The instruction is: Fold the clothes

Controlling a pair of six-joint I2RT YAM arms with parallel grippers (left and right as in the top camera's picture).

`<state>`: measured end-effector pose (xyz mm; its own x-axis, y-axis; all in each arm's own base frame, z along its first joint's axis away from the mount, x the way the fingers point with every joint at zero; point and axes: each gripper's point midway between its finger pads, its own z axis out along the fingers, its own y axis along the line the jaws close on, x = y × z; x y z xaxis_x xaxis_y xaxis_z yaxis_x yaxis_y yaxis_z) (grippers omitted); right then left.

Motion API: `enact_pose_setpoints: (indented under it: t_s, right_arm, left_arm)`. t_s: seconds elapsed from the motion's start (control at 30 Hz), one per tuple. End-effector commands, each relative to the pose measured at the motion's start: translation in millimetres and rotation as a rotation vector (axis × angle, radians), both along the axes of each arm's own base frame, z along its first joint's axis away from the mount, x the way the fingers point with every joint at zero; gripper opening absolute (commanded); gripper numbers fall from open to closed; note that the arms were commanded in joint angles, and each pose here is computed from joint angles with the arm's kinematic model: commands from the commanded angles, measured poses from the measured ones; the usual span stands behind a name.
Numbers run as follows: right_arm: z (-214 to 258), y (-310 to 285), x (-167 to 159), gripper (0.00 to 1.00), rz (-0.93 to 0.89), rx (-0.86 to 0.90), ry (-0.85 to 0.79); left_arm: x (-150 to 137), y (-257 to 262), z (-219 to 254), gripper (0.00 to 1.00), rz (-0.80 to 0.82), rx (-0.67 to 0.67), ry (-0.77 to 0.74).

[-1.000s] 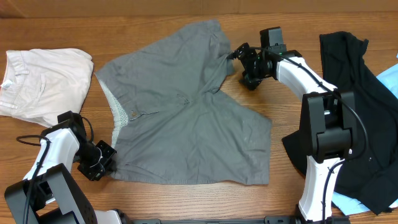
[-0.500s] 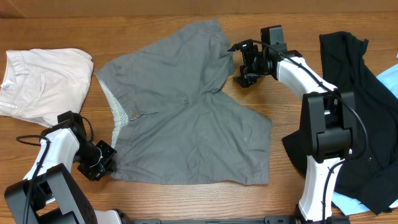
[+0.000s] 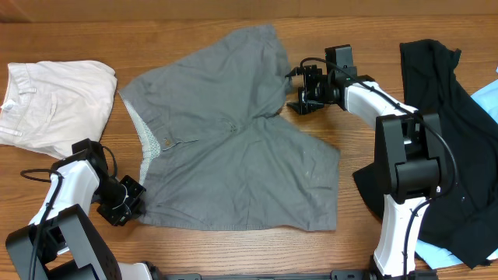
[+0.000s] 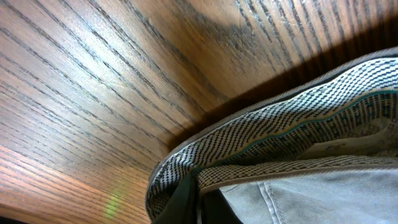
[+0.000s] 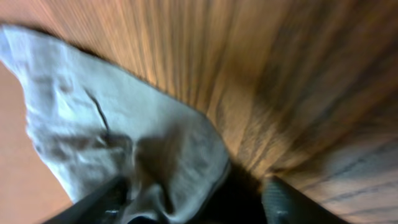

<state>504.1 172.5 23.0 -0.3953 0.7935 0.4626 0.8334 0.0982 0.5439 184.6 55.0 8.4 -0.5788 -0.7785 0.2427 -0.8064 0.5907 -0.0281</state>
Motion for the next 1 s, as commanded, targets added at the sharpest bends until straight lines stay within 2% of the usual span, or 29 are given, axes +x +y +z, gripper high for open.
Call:
enact_pose_setpoints:
  t_s: [0.0,0.03,0.07,0.13,0.2,0.43,0.47,0.53,0.6,0.73,0.83,0.9,0.97]
  right_arm:
    - [-12,-6,1,0.50,-0.023,-0.012,0.016]
    - [-11,-6,2,0.40,-0.023,-0.012,0.010]
    - [-10,-6,3,0.35,-0.024,-0.013,0.004]
    - [-10,-8,6,0.34,-0.029,-0.024,-0.014]
    - [-9,-8,8,0.39,-0.029,-0.026,-0.023]
    - [-10,-11,9,0.41,-0.035,-0.041,-0.026]
    - [-11,-11,8,0.45,-0.036,-0.043,-0.023]
    - [-12,-10,6,0.66,-0.034,-0.043,-0.014]
    - [-14,-8,3,0.76,-0.038,-0.041,0.008]
    - [-23,-15,-3,0.77,-0.117,-0.056,0.092]
    - [-25,-21,0,0.77,-0.138,-0.085,0.081]
    - [-25,-22,0,0.75,-0.143,-0.092,0.079]
    - [-26,-23,1,0.67,-0.146,-0.099,0.077]
  left_arm:
    - [0,3,2,0.08,-0.011,0.021,-0.011]
    - [0,3,2,0.08,-0.012,0.021,-0.011]
    - [0,3,2,0.08,-0.011,0.021,-0.010]
    - [0,3,2,0.08,-0.011,0.020,-0.009]
    - [0,3,2,0.08,-0.011,0.020,-0.009]
    - [0,3,2,0.08,-0.011,0.020,-0.009]
    - [0,3,2,0.08,-0.012,0.020,-0.009]
    - [0,3,2,0.08,-0.011,0.020,-0.009]
    - [0,3,2,0.08,-0.011,0.019,-0.010]
    - [0,2,2,0.08,-0.011,0.017,-0.008]
    - [-1,2,2,0.08,-0.012,0.016,-0.007]
    - [-1,2,2,0.08,-0.011,0.017,-0.008]
    - [-1,2,2,0.08,-0.011,0.017,-0.007]
